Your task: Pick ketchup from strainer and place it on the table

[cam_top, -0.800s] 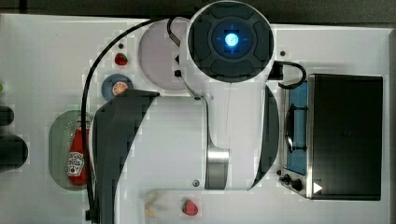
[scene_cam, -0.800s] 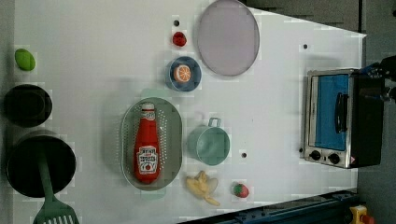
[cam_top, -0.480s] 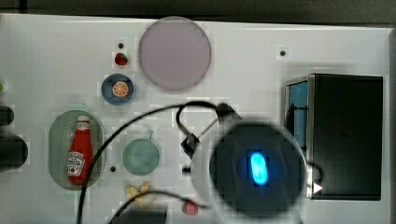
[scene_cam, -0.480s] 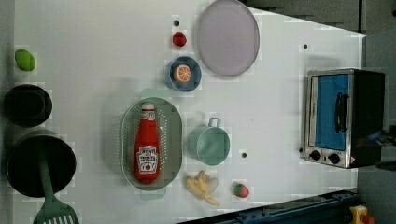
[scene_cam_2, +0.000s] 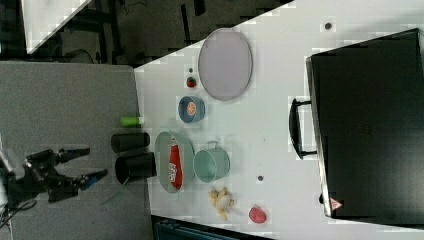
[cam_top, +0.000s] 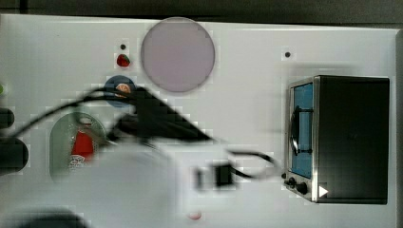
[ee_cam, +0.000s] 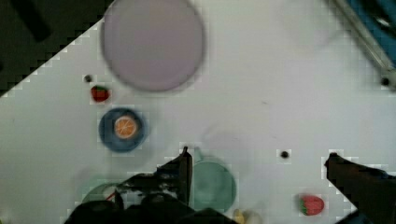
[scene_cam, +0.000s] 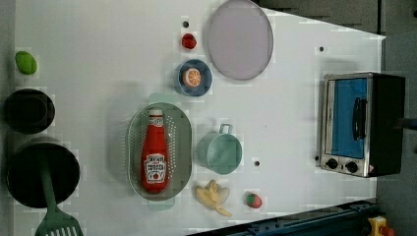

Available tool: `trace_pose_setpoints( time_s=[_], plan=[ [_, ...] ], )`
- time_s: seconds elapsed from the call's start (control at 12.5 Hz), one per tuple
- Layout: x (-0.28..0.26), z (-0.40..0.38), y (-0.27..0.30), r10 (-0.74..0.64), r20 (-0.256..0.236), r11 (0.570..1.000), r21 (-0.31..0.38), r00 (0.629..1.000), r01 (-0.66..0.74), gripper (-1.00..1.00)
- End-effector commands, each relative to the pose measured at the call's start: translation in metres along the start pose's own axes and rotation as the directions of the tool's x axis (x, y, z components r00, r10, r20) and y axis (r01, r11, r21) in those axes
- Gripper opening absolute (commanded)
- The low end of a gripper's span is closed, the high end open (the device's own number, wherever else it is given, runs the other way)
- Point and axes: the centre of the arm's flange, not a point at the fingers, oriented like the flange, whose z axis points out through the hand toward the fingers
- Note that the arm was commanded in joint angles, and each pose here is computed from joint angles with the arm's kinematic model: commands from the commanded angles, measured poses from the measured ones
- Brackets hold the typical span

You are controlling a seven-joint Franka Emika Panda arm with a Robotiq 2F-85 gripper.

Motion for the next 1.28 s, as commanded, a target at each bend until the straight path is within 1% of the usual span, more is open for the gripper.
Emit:
trace_pose_setpoints(
  time_s=[0.08,0.24,0.4,0.64,0.88,0.96,1.12,1.28],
  plan=[
    [-0.054,0.09,-0.076,-0.132,0.123,0.985,-0.097,0.984,0.145,1.0],
    [-0.089,0.117,-0.111,-0.223,0.151,0.965,-0.107,0.963,0.241,1.0],
    [-0.125,0.146,-0.144,-0.312,0.177,0.939,-0.095,0.933,0.332,1.0],
    [-0.174,0.195,-0.184,-0.417,0.193,0.902,-0.033,0.888,0.43,1.0],
    [-0.2,0.25,-0.2,-0.461,0.206,0.884,0.022,0.863,0.467,1.0],
    [-0.205,0.269,-0.2,-0.472,0.204,0.879,0.034,0.858,0.475,1.0],
    [-0.212,0.307,-0.197,-0.498,0.18,0.865,0.045,0.848,0.499,1.0],
    [-0.222,0.342,-0.193,-0.481,0.167,0.877,0.067,0.861,0.477,1.0]
  ],
)
